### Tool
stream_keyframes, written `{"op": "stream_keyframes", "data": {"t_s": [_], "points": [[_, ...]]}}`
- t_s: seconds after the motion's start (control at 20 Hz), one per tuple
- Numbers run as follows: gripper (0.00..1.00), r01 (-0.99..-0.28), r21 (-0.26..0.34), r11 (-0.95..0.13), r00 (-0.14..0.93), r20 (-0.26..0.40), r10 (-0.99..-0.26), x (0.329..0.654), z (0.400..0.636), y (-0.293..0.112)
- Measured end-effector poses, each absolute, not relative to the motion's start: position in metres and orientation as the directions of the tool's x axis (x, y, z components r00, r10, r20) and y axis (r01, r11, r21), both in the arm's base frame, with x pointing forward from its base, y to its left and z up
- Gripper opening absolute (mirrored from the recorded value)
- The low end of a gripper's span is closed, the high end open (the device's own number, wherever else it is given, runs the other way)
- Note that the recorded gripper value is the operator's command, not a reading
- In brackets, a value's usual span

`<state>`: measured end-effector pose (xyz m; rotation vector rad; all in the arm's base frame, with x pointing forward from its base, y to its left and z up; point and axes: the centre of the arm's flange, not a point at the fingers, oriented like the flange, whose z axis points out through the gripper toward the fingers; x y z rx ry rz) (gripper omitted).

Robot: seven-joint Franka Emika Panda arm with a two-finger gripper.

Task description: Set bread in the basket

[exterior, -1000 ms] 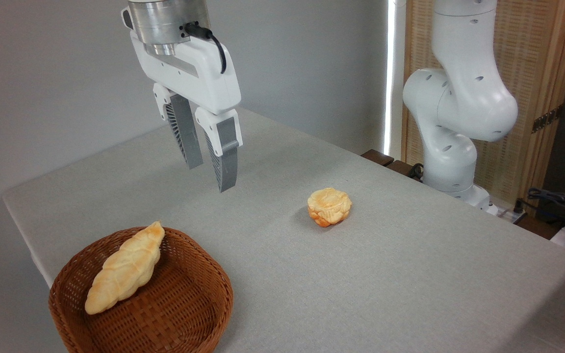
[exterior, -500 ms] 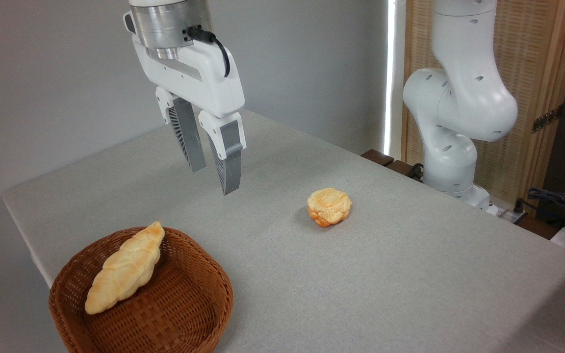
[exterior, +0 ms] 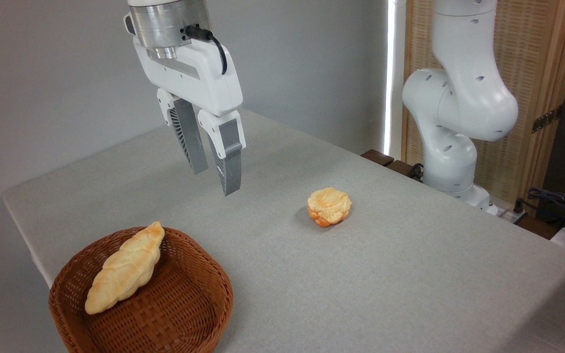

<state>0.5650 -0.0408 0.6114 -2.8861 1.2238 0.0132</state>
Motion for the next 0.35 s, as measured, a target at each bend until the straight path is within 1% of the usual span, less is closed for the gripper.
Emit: {"op": "stream_keyframes", "data": {"t_s": [0.35], "points": [[1.00,-0.716,-0.004,-0.698,0.698,-0.011,-0.716,0.5651,0.6114,-0.0382]]}}
